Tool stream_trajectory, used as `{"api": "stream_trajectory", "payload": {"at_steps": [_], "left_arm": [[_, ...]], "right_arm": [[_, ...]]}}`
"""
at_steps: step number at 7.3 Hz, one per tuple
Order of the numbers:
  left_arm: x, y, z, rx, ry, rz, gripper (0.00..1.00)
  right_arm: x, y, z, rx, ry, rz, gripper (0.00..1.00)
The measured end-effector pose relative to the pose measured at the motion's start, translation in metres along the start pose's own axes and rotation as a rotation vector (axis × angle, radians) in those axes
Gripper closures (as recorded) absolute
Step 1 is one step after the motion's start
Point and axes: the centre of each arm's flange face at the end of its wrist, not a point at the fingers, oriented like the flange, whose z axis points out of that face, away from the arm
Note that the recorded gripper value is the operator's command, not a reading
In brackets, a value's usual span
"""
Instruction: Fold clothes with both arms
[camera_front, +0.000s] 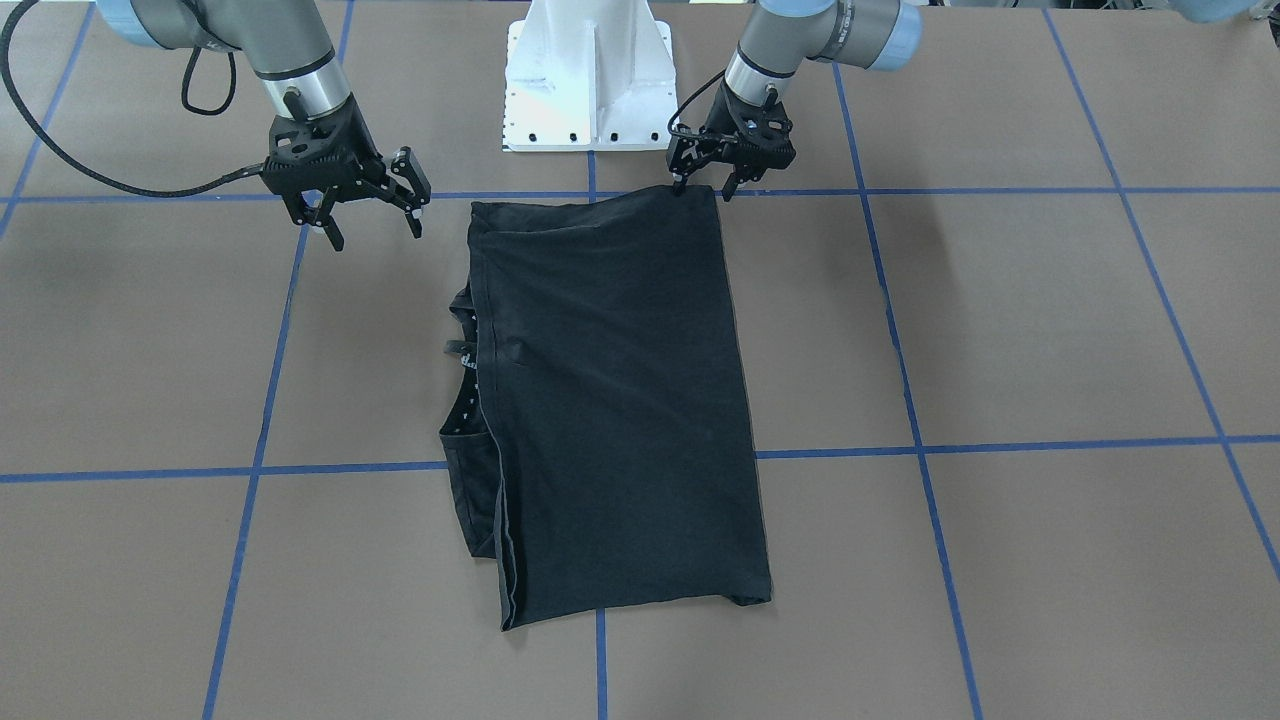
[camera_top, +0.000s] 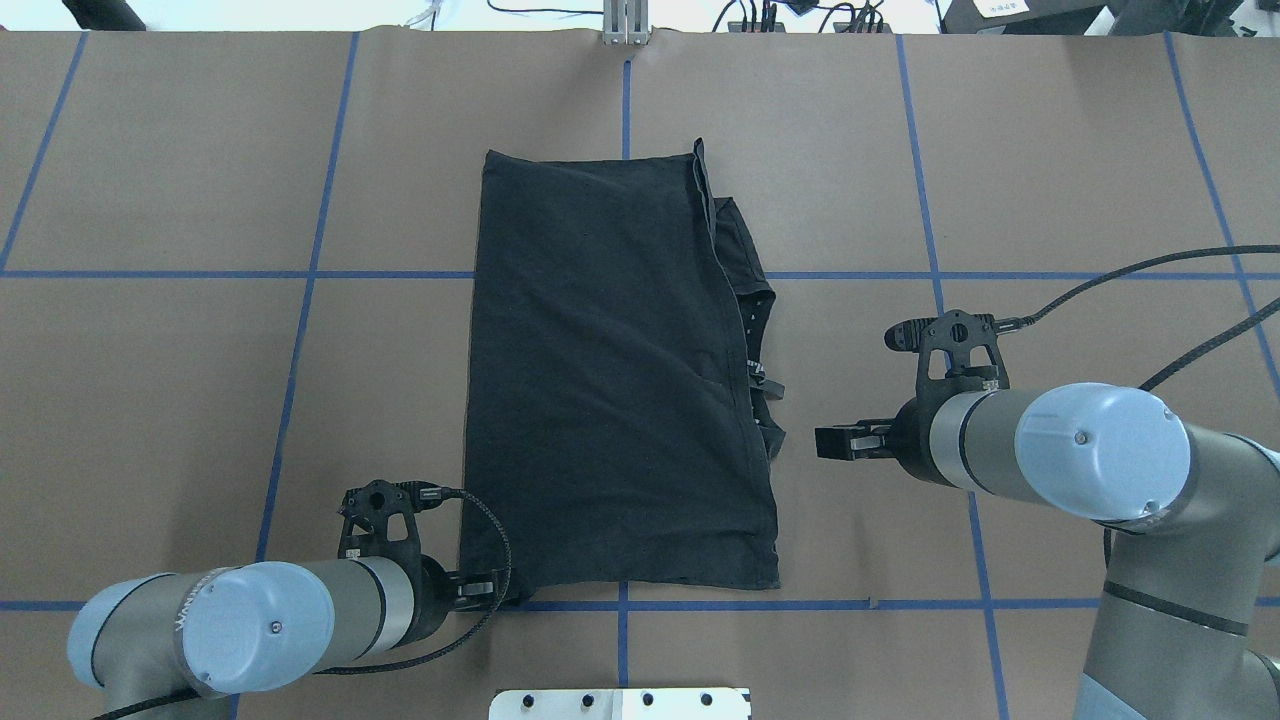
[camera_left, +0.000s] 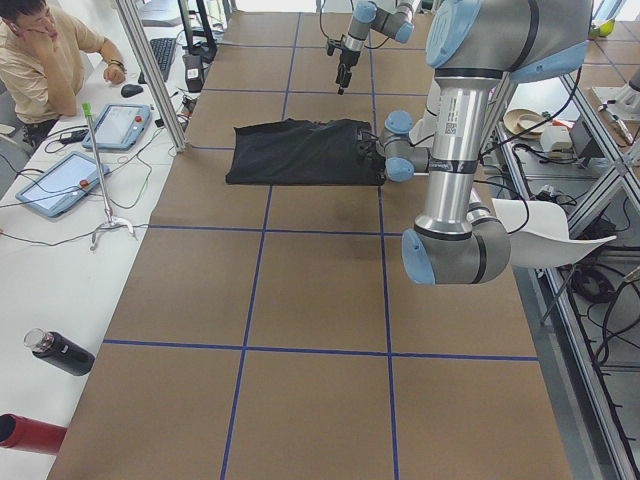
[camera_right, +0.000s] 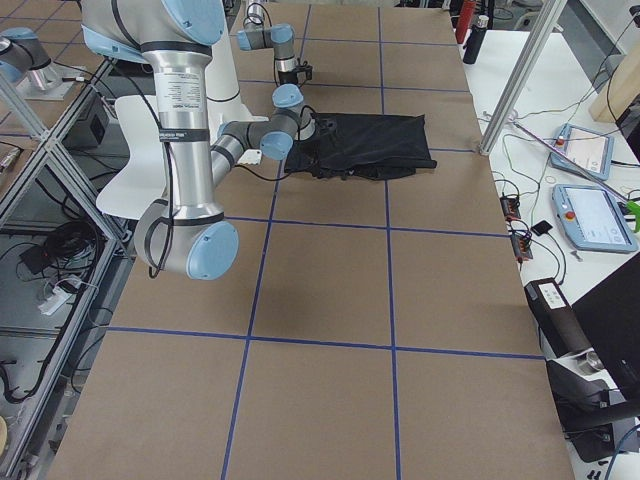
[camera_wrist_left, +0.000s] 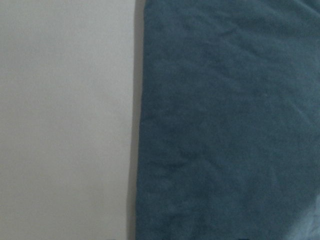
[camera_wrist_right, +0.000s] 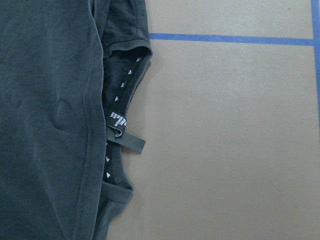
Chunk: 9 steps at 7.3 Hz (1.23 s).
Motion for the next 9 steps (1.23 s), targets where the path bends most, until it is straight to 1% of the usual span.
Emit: {"api": "stream_trajectory", "payload": {"at_steps": [2, 7, 8, 9], "left_arm": [[0.0005, 0.0005, 0.0007, -0.002, 0.0, -0.006, 0.44], [-0.0001, 0.0014, 0.0022, -0.004, -0.003, -0.019, 0.44], [-0.0009, 0.0014, 0.0025, -0.004, -0.004, -0.02, 0.49], [-0.0012, 0.0015, 0.0026, -0.004, -0.005, -0.02, 0.59]], "right_arm": [[-0.0008, 0.0001, 0.0, -0.002, -0.002, -0.001, 0.0], [-0.0001, 0.0005, 0.0015, -0.002, 0.002, -0.001, 0.0], [0.0, 0.0005, 0.0015, -0.002, 0.002, -0.001, 0.0], [-0.0001, 0.0005, 0.0015, -0.001, 0.002, -0.001, 0.0]]}}
